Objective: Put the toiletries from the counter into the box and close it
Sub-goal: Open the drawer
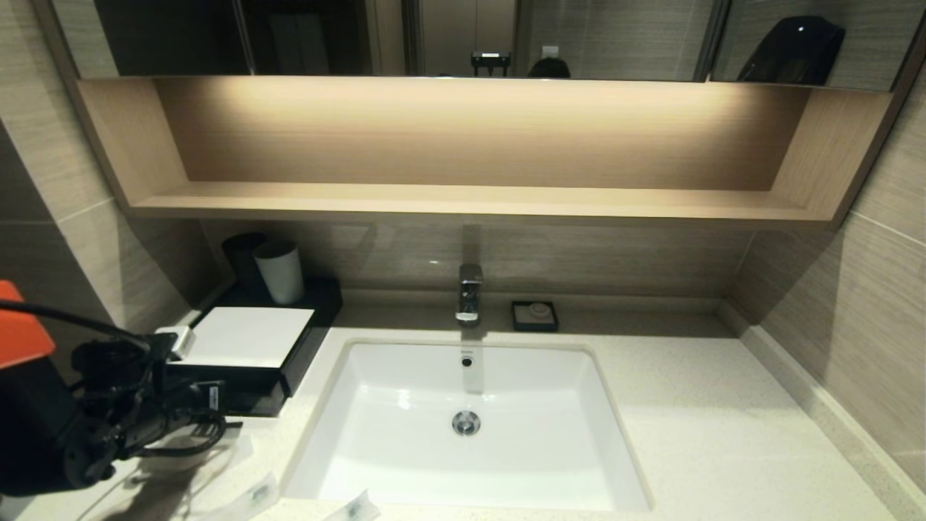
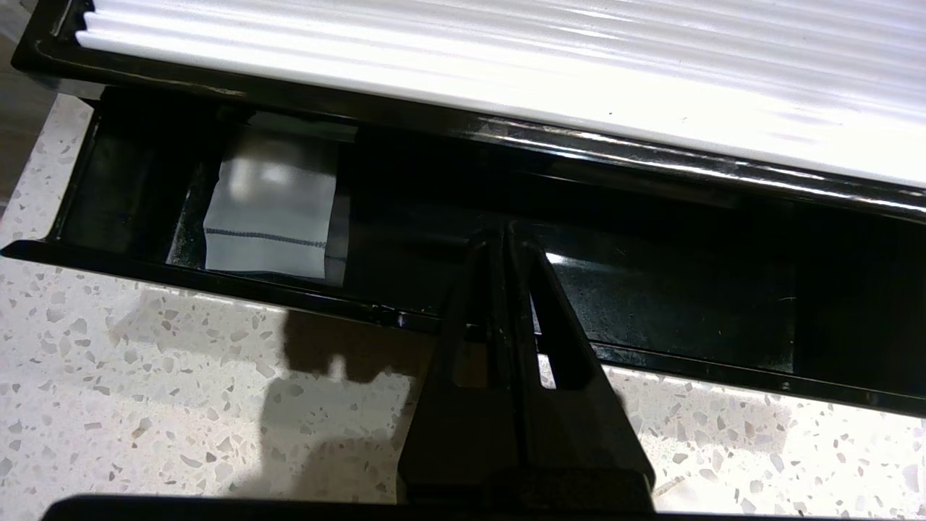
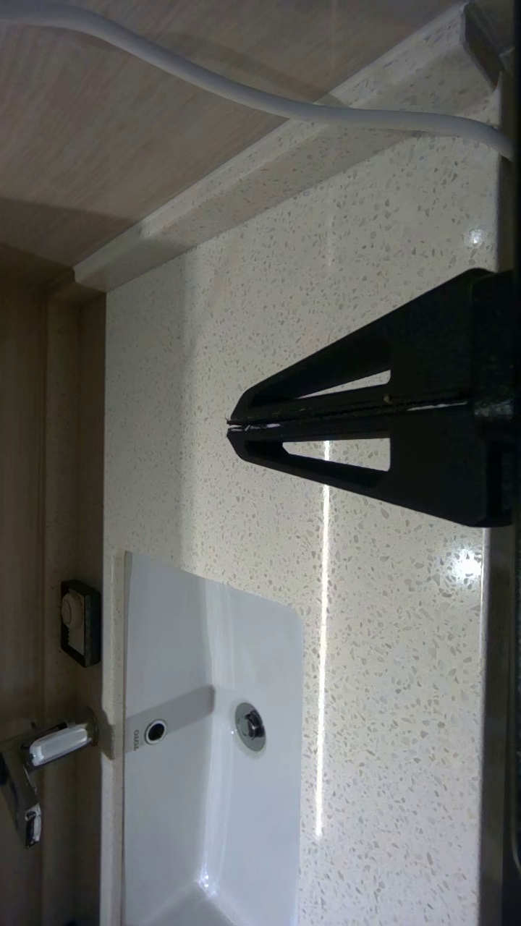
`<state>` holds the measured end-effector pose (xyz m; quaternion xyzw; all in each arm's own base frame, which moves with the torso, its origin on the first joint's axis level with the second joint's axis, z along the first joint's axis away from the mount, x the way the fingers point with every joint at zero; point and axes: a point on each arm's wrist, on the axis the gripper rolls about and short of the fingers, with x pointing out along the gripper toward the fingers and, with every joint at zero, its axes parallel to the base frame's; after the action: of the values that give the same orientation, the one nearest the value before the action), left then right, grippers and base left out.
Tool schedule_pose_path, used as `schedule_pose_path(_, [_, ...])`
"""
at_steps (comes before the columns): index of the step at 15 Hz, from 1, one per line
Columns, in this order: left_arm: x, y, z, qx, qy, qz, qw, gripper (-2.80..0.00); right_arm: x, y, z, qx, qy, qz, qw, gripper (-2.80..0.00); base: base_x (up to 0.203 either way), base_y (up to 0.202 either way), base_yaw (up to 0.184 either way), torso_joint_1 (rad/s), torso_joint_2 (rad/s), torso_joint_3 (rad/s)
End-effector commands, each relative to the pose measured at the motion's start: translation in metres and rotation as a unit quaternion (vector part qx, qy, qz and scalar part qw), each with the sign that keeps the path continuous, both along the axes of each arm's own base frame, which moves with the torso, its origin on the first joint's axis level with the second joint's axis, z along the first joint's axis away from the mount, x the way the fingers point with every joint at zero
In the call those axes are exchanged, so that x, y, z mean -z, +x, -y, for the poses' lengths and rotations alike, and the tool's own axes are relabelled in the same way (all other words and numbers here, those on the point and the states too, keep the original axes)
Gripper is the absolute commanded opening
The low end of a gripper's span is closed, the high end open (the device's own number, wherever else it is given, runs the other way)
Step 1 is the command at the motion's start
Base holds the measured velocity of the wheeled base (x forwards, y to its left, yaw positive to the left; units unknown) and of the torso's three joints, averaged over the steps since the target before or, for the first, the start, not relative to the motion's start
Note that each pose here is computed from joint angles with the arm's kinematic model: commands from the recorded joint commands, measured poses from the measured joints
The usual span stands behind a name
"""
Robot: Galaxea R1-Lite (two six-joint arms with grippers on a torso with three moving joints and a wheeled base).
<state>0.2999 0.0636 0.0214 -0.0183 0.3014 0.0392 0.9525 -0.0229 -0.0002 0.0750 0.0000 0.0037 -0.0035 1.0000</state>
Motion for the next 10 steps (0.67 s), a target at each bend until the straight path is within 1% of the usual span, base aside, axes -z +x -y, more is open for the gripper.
schedule_pose_path(1, [-0.0011, -0.0002, -0.0002, 0.000, 0.000, 0.002, 1.0000, -2.80, 0.0001, 0.0000, 0.0000, 0.000, 0.000, 0.000, 1.000, -2.80, 0.000, 0.000, 0.000, 0.000, 0.00, 0.000])
schedule_pose_path(5, [-0.0015, -0.0024, 0.0004, 0.001, -0.002, -0.009, 1.0000, -2.80, 0.0001, 0.0000, 0.0000, 0.000, 0.000, 0.000, 1.000, -2.80, 0.000, 0.000, 0.000, 0.000, 0.00, 0.000])
schedule_pose_path(10, [-0.0028, -0.0034, 0.0002, 0.000, -0.002, -0.011, 0.9999, -2.80, 0.0001, 0.0000, 0.0000, 0.000, 0.000, 0.000, 1.000, -2.80, 0.000, 0.000, 0.000, 0.000, 0.00, 0.000])
